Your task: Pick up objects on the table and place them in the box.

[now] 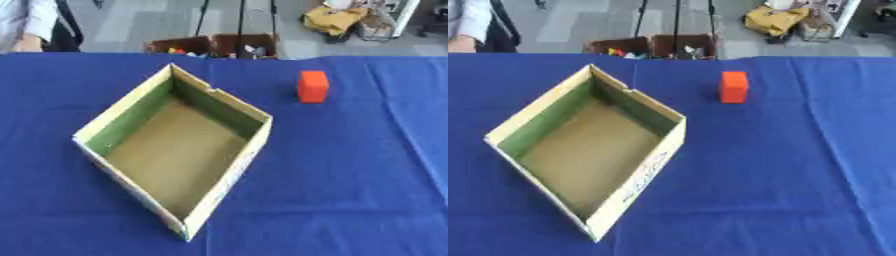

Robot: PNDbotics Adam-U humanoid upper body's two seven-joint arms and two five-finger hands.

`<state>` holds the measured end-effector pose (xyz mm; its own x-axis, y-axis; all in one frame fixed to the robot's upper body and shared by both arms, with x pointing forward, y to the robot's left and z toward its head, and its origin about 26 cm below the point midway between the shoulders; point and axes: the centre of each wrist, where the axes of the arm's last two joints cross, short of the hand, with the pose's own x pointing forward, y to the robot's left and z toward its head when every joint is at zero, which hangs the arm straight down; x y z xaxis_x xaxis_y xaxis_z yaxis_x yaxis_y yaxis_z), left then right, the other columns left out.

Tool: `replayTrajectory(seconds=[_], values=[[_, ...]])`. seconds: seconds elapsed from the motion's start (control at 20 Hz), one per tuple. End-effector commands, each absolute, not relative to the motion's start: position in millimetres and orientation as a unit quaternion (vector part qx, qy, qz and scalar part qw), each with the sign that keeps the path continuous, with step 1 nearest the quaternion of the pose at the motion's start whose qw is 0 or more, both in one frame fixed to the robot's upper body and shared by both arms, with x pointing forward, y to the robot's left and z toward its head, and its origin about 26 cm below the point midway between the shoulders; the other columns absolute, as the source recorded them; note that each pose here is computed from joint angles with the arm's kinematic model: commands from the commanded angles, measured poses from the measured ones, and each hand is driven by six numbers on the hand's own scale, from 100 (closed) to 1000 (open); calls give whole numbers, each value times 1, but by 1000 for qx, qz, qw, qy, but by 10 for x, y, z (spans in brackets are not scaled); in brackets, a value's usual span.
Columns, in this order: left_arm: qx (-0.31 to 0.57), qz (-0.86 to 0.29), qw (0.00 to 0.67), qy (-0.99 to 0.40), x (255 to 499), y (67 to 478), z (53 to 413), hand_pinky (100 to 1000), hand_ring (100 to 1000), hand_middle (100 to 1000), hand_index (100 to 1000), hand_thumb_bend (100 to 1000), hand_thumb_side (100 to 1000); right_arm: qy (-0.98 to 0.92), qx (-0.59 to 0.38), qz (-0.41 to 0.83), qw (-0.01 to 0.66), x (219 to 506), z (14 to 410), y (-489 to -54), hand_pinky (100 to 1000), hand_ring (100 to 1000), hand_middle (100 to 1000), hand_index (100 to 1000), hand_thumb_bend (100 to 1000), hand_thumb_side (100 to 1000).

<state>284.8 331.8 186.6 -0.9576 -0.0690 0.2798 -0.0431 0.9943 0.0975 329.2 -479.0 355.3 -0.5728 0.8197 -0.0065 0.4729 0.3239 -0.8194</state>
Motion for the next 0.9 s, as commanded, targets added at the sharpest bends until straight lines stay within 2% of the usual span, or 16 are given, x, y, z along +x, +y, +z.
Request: replayTrajectory(seconds=[0.05, 0.1, 0.15, 0.9], values=[[25, -60, 128, -990, 2832, 3312, 1961, 554, 719, 832, 916, 100, 903, -752, -431, 443, 228, 3311, 3633, -4954, 840, 841, 829, 904, 313, 851], [24, -61, 128, -990, 2833, 3309, 1963, 554, 719, 832, 916, 100, 903, -744, -434, 450, 236, 3341, 3613, -4986, 843, 845, 833, 906, 325, 771], [23, -62, 127, -990, 2835, 3306, 1965, 554, 719, 832, 916, 100, 903, -736, -435, 458, 244, 3372, 3585, -5012, 844, 847, 835, 907, 317, 850], [15, -63, 125, -990, 2853, 3268, 1973, 554, 719, 834, 916, 100, 904, -647, -438, 553, 290, 3660, 3213, -5055, 853, 876, 879, 937, 371, 817]])
